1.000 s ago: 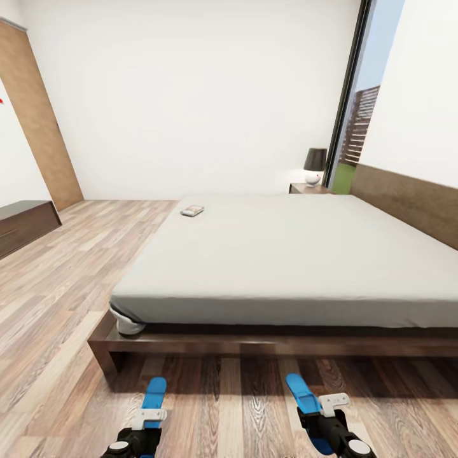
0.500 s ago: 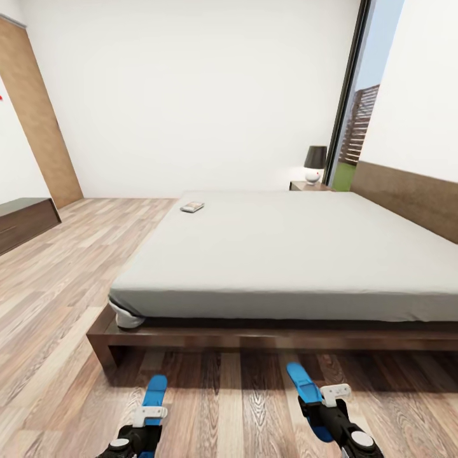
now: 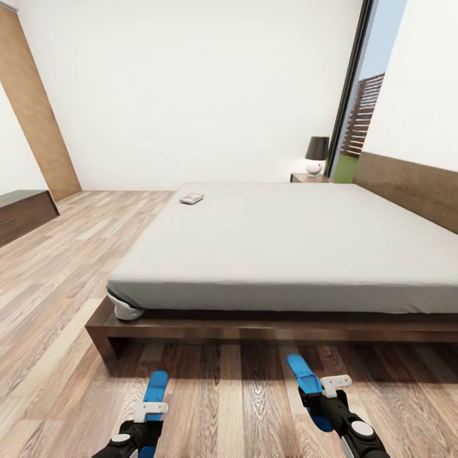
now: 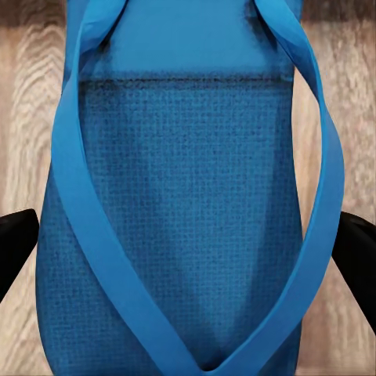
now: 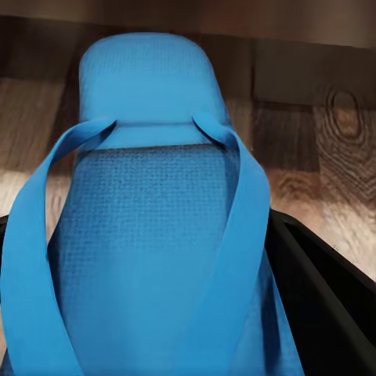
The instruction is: In the bedroom, move the book from the bed onto either nightstand, and place the two sandals side by side next to the bed.
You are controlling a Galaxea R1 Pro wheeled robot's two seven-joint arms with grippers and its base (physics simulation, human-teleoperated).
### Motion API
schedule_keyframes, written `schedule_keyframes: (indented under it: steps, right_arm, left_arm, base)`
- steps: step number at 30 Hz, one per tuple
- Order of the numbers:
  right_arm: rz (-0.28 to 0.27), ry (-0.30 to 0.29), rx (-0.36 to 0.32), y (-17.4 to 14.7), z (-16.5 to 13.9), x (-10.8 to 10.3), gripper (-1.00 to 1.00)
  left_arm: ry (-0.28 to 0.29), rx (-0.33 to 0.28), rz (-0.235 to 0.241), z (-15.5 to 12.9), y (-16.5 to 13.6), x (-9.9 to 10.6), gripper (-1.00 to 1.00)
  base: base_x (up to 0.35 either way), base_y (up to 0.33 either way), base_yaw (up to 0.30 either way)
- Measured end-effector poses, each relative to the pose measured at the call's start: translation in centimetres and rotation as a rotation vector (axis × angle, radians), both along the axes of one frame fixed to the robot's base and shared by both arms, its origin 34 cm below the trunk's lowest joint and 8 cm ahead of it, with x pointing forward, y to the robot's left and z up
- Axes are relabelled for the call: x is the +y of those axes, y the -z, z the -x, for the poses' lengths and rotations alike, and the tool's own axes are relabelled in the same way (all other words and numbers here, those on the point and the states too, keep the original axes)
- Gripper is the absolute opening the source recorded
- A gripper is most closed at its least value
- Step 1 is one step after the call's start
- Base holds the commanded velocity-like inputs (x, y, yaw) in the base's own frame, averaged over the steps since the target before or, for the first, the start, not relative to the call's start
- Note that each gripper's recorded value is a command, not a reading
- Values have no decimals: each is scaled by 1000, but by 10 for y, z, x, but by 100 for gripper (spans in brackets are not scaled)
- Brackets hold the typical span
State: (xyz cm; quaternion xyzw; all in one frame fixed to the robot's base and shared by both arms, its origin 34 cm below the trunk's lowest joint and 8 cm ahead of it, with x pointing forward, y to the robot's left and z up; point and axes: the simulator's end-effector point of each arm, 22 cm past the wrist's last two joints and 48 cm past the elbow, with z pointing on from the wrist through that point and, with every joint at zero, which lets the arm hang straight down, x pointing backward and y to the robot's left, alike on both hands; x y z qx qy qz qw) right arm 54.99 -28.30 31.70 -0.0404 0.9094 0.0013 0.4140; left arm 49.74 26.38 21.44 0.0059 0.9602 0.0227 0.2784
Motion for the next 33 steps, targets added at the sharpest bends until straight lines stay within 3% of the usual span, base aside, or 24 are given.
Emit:
schedule_keyframes:
  steps: [6, 16, 33]
  right_arm:
    - [0, 1, 24, 12, 5, -1, -100]
    - [0, 0, 25, 12, 5, 0, -100]
    - [1, -2, 25, 12, 5, 0, -100]
  left_arm:
    - [0, 23, 0, 7, 10, 0, -100]
    - [6, -10, 9, -7, 2, -5, -100]
    - [5, -14, 10, -8, 1, -5, -100]
  base:
    - [0, 0, 0]
    - [0, 0, 0]
    - [57, 62, 0]
